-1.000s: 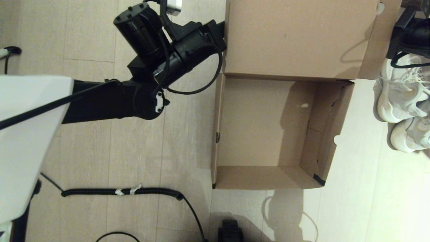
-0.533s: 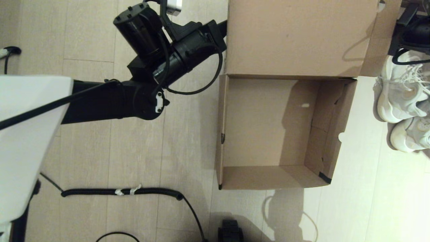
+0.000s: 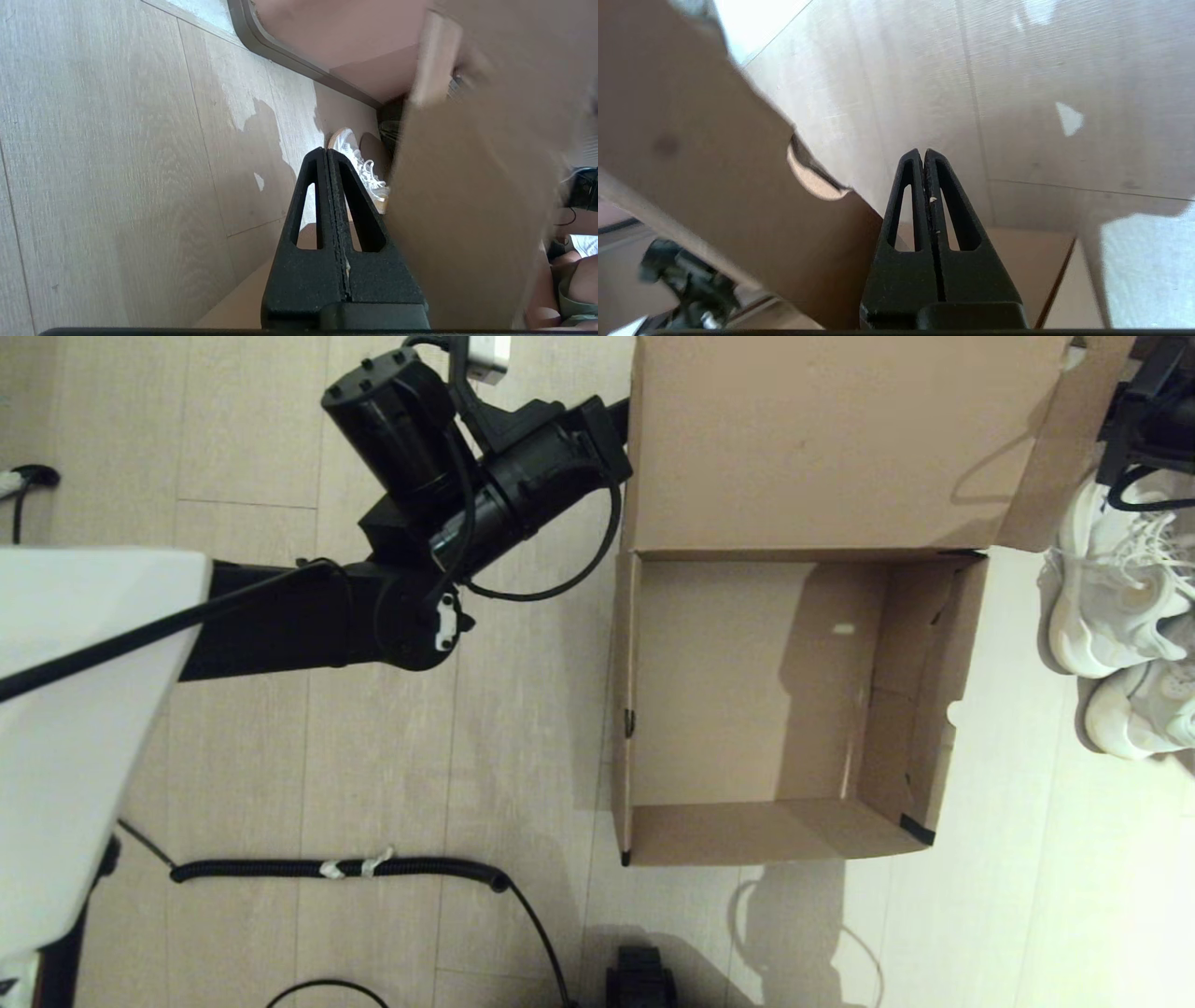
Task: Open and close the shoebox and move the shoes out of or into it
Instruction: Close the shoe box
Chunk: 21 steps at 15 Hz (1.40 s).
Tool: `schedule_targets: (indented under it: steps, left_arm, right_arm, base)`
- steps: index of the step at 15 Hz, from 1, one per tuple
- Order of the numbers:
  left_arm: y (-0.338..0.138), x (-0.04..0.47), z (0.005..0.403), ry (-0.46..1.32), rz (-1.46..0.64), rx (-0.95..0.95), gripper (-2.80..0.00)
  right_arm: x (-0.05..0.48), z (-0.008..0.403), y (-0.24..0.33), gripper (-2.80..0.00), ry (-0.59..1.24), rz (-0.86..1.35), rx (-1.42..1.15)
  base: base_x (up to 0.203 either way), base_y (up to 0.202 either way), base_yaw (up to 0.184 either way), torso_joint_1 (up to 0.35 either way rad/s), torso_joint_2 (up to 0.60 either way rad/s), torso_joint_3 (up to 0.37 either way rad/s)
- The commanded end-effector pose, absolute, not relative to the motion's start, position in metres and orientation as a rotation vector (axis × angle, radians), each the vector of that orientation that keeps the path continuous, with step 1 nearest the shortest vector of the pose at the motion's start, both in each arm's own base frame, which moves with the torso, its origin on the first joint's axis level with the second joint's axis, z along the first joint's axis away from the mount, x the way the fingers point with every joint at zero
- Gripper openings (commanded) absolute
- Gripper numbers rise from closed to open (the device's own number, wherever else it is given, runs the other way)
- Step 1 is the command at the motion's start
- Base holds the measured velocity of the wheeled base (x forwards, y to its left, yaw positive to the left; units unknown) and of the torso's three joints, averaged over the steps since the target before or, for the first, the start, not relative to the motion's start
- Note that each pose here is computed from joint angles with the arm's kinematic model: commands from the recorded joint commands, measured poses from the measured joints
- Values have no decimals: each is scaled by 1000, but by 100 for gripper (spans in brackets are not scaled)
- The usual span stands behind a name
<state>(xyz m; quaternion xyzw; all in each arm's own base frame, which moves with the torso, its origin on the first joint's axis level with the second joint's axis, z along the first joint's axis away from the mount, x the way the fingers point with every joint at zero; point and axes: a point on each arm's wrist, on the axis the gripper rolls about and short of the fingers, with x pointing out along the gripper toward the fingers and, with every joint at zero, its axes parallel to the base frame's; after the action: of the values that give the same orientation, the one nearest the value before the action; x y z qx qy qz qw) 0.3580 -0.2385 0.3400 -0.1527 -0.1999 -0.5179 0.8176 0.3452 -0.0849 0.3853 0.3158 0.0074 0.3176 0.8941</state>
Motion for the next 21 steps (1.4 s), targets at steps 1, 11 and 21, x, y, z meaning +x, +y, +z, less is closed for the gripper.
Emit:
schedule_targets:
  steps: [1, 11, 21]
  left_arm:
    - [-238, 358, 341, -431, -1108, -326, -280]
    - [-232, 351, 352, -453, -1119, -320, -280]
    - [-224, 313, 390, -486, -1155, -329, -280]
  right_arm:
    - [341, 391, -84, -280, 10, 681, 643]
    - [325, 412, -84, -280, -27, 704, 639]
    - [285, 425, -84, -280, -37, 699, 626]
  base:
    - [0, 0, 0, 0, 0, 0]
    - [0, 0, 0, 0, 0, 0]
    - [0, 0, 0, 0, 0, 0]
